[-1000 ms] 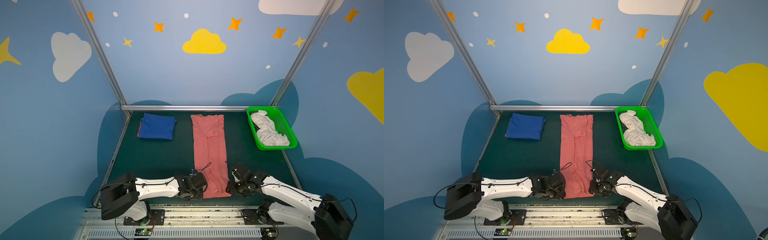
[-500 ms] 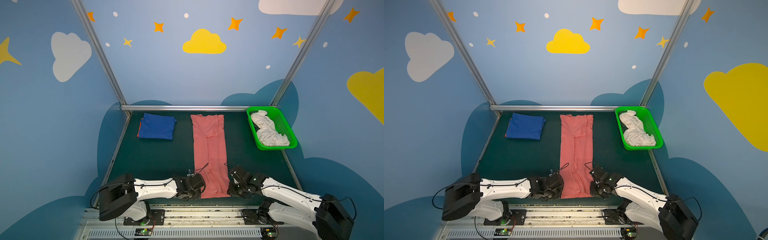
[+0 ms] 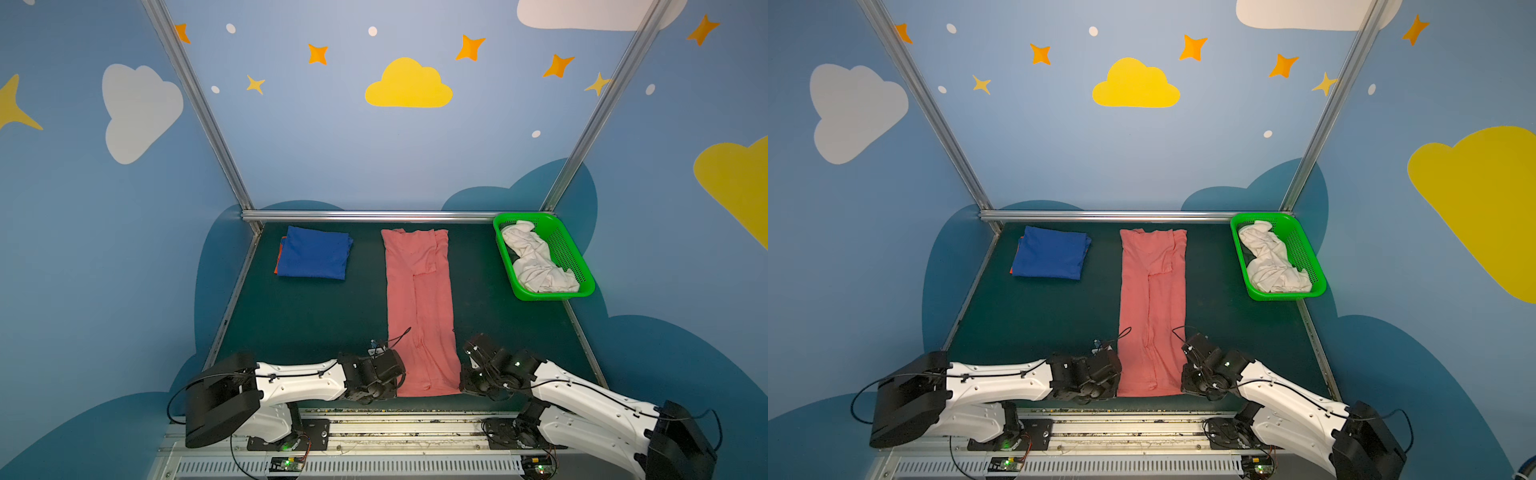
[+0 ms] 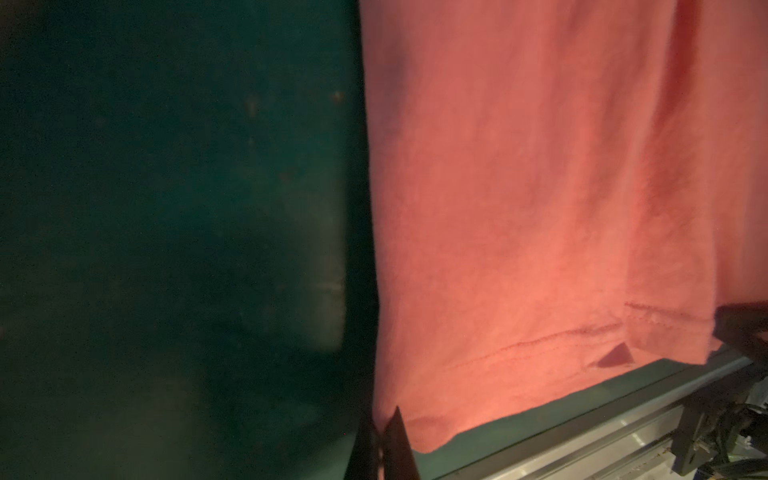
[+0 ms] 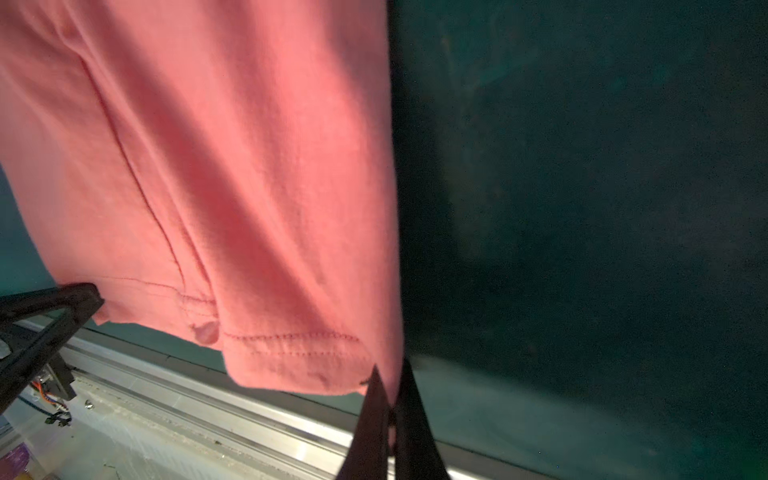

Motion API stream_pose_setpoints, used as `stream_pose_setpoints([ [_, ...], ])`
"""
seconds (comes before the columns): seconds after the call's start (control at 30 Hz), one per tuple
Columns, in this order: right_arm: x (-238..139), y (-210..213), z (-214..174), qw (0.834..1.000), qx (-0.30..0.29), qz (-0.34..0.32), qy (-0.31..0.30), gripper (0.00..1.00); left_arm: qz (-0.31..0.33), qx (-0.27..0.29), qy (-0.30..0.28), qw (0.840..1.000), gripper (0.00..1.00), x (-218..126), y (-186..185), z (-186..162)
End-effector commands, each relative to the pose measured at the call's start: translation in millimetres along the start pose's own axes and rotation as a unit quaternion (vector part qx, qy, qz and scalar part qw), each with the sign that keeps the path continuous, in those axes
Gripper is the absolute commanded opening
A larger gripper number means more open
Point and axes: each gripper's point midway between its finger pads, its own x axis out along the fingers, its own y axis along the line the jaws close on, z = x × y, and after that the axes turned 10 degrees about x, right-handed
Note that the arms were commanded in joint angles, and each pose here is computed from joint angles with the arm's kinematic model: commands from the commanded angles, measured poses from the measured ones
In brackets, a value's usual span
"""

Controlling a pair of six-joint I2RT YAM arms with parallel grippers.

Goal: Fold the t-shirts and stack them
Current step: 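Lift the near end with both grippers and fold it toward the far end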

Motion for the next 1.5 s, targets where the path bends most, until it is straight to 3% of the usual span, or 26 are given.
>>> stream_pose_setpoints([
  [0.0, -6.2, -7.4, -3.2, 1.000, -0.001, -0.019, 0.002, 0.00, 0.022, 0.006, -0.009, 1.000, 0.05, -9.3, 6.8, 5.2],
  [0.23, -36.1, 18.1, 16.9, 0.999, -0.025, -0.012, -0.034, 0.00, 0.029, 0.027, -0.049, 0.998, 0.05, -41.0, -7.2, 37.9],
  [0.4, -59.8, 33.0, 47.2, 0.995, -0.042, -0.022, -0.090, 0.00, 0.020, 0.029, -0.072, 0.997, 0.05, -59.1, -8.9, 72.7],
  [0.63, -76.2, 61.5, 93.6, 0.993, -0.049, -0.001, -0.106, 0.00, 0.017, 0.024, -0.079, 0.996, 0.05, -71.8, -1.7, 122.8],
  [1.03, -79.3, 87.3, 192.1, 0.993, -0.046, -0.021, -0.110, 0.00, 0.019, 0.025, -0.050, 0.998, 0.05, -62.3, 15.1, 218.6],
  [1.47, -56.0, 107.2, 284.9, 0.996, -0.019, 0.033, -0.079, 0.00, -0.022, 0.019, -0.023, 0.999, 0.05, -35.4, 32.0, 304.8],
])
